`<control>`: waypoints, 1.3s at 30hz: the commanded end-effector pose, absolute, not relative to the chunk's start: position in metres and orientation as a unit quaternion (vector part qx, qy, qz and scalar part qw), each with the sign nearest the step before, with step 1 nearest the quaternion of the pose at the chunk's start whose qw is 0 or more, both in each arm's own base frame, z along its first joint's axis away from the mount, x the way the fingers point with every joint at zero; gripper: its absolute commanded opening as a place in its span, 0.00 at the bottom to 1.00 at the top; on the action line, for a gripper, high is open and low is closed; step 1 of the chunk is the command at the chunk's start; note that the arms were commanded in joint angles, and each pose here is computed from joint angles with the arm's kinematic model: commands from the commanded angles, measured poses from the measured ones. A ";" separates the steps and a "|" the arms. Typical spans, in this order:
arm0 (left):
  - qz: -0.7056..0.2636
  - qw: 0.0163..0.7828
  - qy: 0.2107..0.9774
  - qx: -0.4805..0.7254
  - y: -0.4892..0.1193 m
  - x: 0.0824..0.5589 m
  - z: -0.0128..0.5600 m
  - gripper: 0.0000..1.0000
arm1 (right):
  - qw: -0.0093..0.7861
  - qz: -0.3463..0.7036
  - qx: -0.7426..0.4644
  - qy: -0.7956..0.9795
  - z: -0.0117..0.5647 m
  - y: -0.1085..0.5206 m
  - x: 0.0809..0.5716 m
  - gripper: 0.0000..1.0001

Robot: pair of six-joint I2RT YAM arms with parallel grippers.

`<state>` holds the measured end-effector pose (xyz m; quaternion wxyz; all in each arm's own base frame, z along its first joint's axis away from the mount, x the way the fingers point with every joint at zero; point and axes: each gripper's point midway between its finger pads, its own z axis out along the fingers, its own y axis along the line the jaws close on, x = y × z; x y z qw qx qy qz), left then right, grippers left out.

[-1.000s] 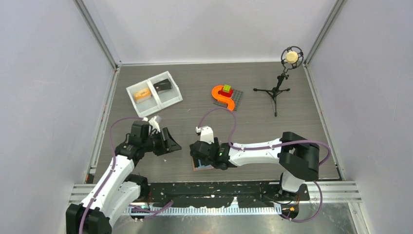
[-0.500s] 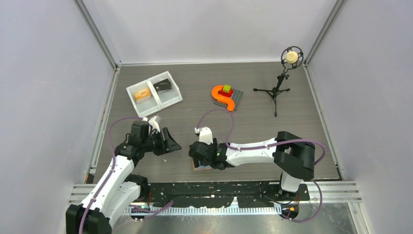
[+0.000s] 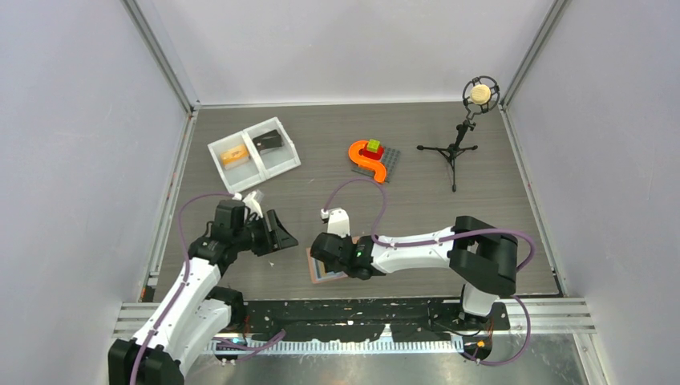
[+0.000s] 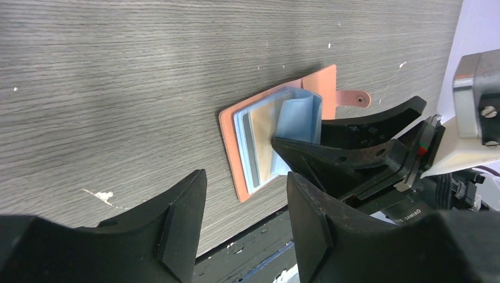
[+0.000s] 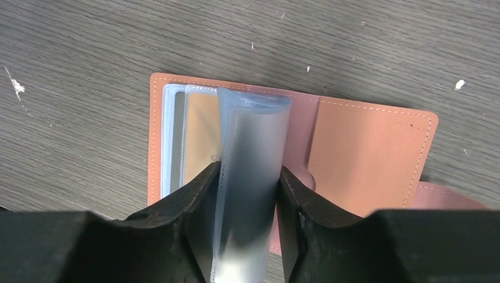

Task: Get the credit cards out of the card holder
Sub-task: Remove the credit card from the card holder.

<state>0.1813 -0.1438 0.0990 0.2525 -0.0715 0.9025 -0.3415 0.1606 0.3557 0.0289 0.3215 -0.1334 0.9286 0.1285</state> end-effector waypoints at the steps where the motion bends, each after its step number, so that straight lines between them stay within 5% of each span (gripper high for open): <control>1: -0.352 0.255 0.898 -0.070 -0.148 0.186 0.095 0.54 | 0.346 0.162 -0.110 0.918 0.045 0.364 0.166 0.41; 15: -0.412 0.219 0.883 -0.042 -0.186 0.188 0.081 0.45 | 0.326 0.315 -0.068 0.889 0.057 0.379 0.162 0.36; 29: -0.418 0.180 0.890 -0.040 -0.221 0.206 0.061 0.15 | 0.324 0.407 -0.047 0.853 0.072 0.380 0.161 0.33; 39: -0.417 0.158 0.894 -0.035 -0.234 0.204 0.054 0.12 | 0.319 0.415 -0.048 0.851 0.071 0.376 0.163 0.34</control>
